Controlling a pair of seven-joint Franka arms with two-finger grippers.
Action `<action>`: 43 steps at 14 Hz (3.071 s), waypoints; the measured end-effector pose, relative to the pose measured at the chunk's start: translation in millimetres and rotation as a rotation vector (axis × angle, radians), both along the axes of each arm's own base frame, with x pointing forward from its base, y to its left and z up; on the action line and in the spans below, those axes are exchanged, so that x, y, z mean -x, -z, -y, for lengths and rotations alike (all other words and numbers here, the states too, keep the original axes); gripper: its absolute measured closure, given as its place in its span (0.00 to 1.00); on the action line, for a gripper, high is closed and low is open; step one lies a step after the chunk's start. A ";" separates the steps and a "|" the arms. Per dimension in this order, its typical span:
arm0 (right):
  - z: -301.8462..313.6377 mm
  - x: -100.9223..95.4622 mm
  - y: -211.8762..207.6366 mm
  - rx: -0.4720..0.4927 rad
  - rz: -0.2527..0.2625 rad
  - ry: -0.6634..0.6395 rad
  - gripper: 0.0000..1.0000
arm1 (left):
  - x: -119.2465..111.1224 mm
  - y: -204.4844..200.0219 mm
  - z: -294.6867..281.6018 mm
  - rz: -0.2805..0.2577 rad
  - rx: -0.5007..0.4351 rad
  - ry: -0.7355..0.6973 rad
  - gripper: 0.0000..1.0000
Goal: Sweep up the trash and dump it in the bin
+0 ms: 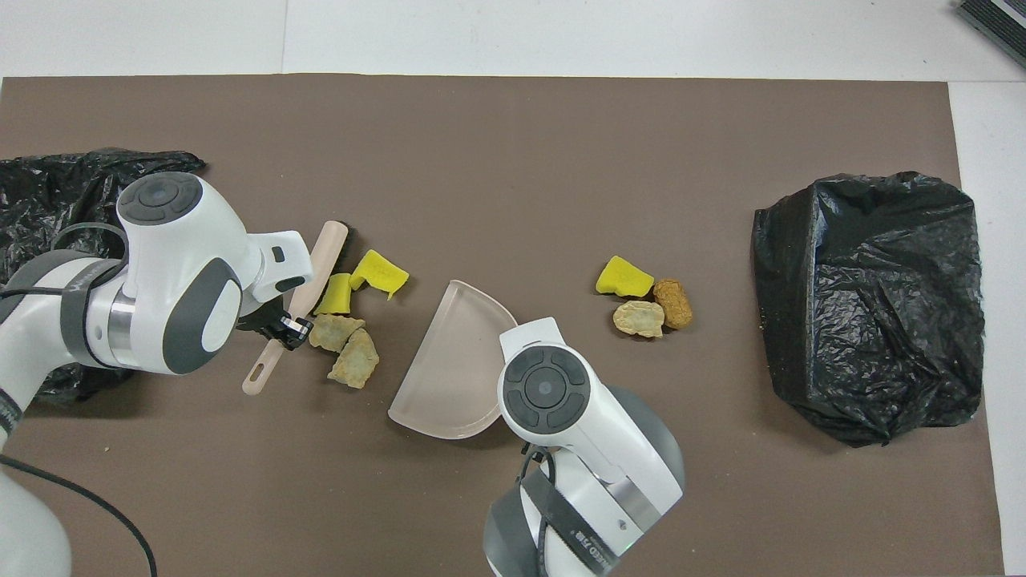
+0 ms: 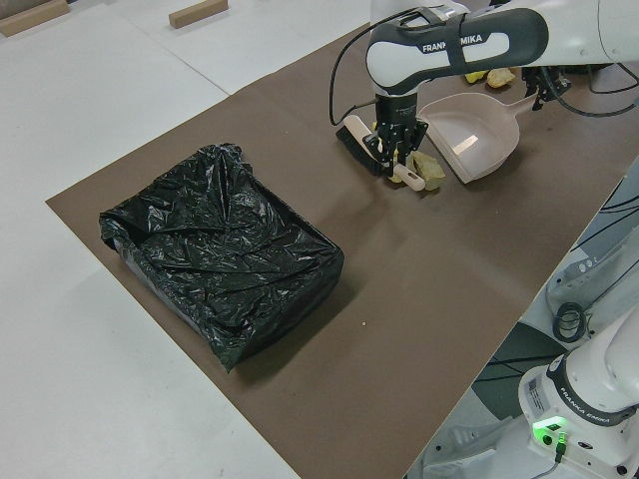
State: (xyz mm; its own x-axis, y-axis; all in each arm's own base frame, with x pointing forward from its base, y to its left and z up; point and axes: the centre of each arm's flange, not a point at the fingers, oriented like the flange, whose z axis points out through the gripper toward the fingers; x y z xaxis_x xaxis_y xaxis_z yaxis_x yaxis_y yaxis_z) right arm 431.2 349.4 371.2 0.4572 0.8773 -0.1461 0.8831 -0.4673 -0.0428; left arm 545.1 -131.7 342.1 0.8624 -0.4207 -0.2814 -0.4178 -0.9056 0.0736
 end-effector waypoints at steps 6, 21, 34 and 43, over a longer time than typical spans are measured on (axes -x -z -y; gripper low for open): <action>-0.1 -0.1 -0.1 0.000 0.000 0.000 0.69 | 45.4 -2.4 81.6 -0.047 -0.055 0.038 0.74; 0.0 -0.2 0.0 0.000 0.000 0.000 0.69 | 68.5 -77.0 96.6 -0.023 0.002 -0.095 0.74; 0.6 -0.9 0.5 0.000 -0.001 -0.002 0.69 | 139.9 -3.7 73.6 -0.123 -0.014 -0.222 0.74; 1.8 -2.2 0.9 0.004 0.001 -0.013 0.69 | 160.9 -12.7 151.3 -0.082 0.132 -0.376 0.74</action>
